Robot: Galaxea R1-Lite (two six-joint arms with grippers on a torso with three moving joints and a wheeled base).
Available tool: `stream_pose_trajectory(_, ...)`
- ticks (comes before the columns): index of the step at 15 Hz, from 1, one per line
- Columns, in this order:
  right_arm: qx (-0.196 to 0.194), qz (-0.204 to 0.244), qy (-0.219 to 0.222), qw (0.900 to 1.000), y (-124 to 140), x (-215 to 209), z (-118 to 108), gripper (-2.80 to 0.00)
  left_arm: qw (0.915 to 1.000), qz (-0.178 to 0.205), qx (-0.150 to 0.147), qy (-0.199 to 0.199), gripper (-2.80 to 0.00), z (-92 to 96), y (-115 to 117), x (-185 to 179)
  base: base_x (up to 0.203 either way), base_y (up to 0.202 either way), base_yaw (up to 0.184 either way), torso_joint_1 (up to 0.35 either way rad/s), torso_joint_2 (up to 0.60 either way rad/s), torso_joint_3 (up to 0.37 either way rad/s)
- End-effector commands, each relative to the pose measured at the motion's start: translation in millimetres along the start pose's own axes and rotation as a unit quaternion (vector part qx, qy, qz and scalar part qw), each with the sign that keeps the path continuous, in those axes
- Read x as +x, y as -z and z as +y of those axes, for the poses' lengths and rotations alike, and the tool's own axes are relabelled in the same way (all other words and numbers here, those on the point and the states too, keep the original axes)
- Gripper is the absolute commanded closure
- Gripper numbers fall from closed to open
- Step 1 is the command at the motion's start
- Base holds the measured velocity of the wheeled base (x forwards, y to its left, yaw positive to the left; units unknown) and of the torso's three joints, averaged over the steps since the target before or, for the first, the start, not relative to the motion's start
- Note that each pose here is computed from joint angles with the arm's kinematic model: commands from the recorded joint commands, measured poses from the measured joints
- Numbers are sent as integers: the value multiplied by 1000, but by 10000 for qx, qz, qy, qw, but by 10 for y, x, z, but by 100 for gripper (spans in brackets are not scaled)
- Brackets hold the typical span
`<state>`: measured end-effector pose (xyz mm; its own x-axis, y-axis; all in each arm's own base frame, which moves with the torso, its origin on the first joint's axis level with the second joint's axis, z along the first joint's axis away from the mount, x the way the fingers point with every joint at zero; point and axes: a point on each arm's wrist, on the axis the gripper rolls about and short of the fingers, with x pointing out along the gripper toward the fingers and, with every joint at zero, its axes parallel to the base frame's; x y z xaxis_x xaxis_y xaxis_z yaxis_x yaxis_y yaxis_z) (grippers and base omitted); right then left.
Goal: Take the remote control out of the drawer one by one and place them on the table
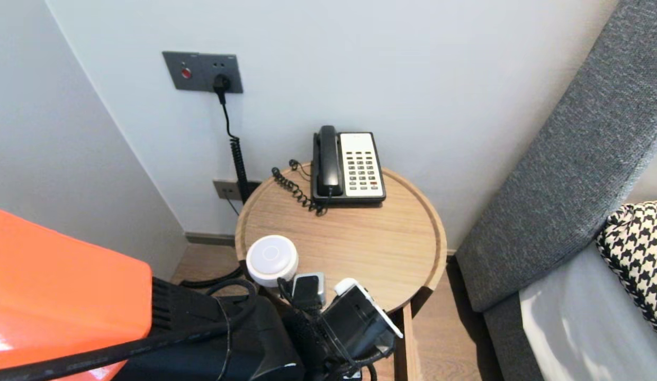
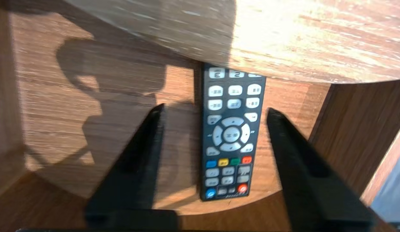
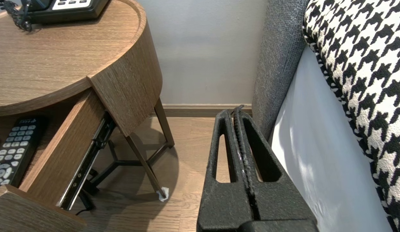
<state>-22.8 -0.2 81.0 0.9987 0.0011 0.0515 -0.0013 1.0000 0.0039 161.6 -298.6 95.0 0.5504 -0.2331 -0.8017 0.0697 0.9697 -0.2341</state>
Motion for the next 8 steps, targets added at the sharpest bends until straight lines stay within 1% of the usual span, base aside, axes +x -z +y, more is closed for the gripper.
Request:
stream_pose_trajectory(1, 3, 127, -2, 9999, 68, 16, 0, 0, 9999, 21, -95, -77, -280, -39, 26, 95, 0, 0, 0, 0, 0, 0)
stream_pose_trajectory(4, -3, 127, -2, 9999, 68, 16, 0, 0, 9999, -49, -113, -83, -280, -100, 11, 147, 0, 0, 0, 0, 0, 0)
stream_pose_trajectory(8, -4, 127, -2, 9999, 68, 16, 0, 0, 9998, -78, -98, -179, -280, -107, 35, 216, 0, 0, 0, 0, 0, 0)
